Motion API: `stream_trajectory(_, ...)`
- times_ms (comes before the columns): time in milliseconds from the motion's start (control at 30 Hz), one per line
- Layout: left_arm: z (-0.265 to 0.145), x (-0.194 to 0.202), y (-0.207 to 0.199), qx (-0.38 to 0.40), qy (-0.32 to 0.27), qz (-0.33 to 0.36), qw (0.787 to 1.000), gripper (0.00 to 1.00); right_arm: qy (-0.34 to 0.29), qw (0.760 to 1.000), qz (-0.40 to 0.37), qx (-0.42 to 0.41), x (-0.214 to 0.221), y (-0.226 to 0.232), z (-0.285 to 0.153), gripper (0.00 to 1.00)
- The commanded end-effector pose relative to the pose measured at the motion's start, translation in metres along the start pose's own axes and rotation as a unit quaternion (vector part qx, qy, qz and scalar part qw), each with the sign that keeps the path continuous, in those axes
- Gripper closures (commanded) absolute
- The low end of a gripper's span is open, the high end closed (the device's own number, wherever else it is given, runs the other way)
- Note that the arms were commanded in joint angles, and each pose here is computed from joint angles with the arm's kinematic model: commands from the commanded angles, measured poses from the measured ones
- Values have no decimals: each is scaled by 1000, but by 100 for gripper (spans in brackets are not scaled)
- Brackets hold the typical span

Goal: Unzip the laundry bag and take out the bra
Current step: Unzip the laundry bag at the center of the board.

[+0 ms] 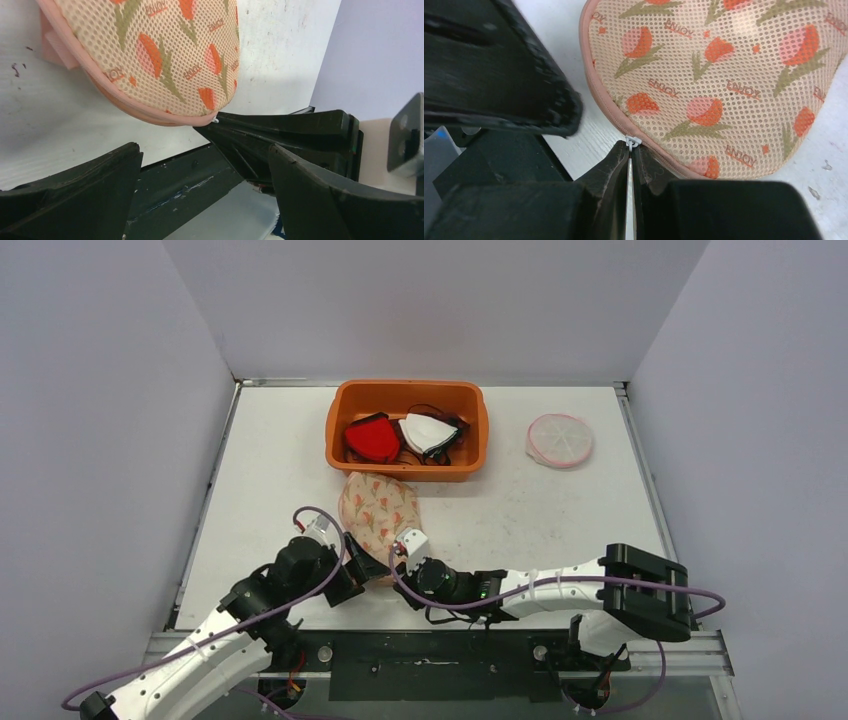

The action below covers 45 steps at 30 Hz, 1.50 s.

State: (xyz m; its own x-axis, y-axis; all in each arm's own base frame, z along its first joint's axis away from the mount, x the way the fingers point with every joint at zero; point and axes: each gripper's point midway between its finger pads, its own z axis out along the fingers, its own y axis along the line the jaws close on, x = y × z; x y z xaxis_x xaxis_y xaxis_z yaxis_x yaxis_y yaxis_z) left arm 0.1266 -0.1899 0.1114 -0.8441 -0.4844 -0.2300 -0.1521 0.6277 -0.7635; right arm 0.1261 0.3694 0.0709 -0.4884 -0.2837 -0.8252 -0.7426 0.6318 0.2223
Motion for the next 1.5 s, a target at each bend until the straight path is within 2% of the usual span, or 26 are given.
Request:
stream_trajectory(0,12,-3,-12,31,-15,-62,997,4,-46,998,-2,-48,-35,30,7,95)
stream_trajectory(167,26,-1,-26,41,-8,-62,997,4,-48,997,-7,-66,-38,42,9,95)
stream_trajectory(333,39,-5,-10,0,-24,-65,998,0,-53,995,-13,-78,-39,51,6,95)
stream_trajectory(433,42,-13,0,-8,-53,-76,996,19,-57,995,-12,-80,-40,52,1,95)
stream_trajectory(633,46,-20,13,-18,-74,-87,993,67,-57,996,-7,-65,-35,43,-6,95)
stream_trajectory(867,51,-23,22,-33,-76,-87,993,97,-54,998,3,-34,-25,24,-16,95)
stream_trajectory(933,52,-24,24,-36,-77,-87,993,100,-53,998,6,-27,-22,19,-20,95)
stream_trajectory(1333,57,-29,16,-14,-70,-68,995,100,-43,997,25,51,0,-21,-32,95)
stream_trajectory(1467,62,-25,6,13,-44,-45,998,100,-40,997,29,60,4,-27,-36,95)
